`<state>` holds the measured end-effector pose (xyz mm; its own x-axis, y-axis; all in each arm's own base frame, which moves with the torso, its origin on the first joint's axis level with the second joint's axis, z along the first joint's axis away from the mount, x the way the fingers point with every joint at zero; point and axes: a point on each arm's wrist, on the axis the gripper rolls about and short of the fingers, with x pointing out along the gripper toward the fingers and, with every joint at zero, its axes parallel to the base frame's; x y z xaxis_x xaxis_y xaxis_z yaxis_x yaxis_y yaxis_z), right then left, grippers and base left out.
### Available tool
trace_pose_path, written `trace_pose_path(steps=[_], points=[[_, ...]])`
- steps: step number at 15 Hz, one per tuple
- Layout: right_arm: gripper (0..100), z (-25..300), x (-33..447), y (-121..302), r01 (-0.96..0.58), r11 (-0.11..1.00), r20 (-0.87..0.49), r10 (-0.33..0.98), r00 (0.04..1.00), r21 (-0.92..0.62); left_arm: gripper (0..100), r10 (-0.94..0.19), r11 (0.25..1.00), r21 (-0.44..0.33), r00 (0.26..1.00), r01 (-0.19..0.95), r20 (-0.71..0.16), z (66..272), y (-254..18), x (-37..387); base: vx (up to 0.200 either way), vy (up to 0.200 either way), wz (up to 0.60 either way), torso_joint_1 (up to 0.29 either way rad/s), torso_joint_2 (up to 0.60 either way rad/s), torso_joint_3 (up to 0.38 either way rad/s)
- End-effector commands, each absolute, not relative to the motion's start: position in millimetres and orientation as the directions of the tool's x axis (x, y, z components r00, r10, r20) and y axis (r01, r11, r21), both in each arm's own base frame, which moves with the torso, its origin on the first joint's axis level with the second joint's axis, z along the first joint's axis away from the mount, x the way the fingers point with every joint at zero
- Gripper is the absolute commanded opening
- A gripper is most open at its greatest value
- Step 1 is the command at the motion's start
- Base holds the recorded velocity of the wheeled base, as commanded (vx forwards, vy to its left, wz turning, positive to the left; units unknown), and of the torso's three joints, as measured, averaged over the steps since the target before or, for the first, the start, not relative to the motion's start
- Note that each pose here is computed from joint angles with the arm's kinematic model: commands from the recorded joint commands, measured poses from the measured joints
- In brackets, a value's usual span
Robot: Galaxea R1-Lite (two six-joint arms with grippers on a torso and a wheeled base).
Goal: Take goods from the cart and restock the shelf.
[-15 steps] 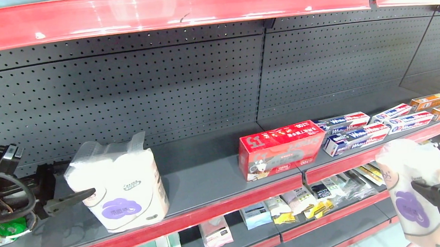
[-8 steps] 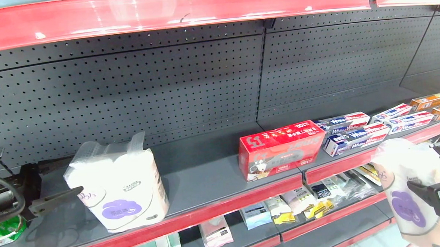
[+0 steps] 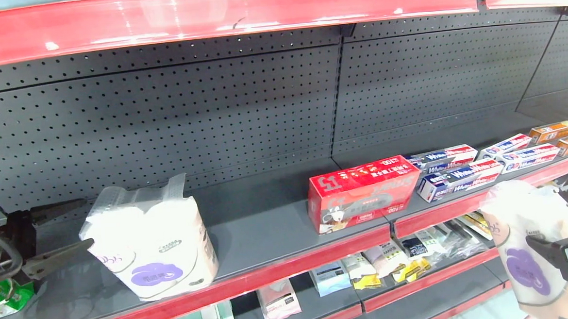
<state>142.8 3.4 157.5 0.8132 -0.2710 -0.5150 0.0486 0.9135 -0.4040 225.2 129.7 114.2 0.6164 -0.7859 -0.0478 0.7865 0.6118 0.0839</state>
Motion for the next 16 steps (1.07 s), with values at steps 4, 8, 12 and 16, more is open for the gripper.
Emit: trace_pose_path(steps=[4,8,12,16], points=[[0,156,144,4,0.045,0.914,-0.522,-0.27,0.809,-0.403,100,-0.746,0.656,0.124,0.665,0.745,-0.046,124,142,216,0.0,0.0,0.0,0.0,0.0,0.0],[0,156,144,4,0.046,0.914,-0.522,-0.271,0.809,-0.404,100,-0.724,0.682,0.098,0.688,0.725,-0.045,131,144,206,0.0,0.0,0.0,0.0,0.0,0.0],[0,158,144,4,0.046,0.914,-0.516,-0.268,0.814,-0.402,100,-0.662,0.74,0.091,0.746,0.666,-0.071,131,155,200,0.0,0.0,0.0,0.0,0.0,0.0],[0,160,144,4,0.051,0.915,-0.508,-0.268,0.819,-0.4,100,-0.598,0.788,0.102,0.794,0.608,-0.109,130,161,196,0.0,0.0,0.0,0.0,0.0,0.0]])
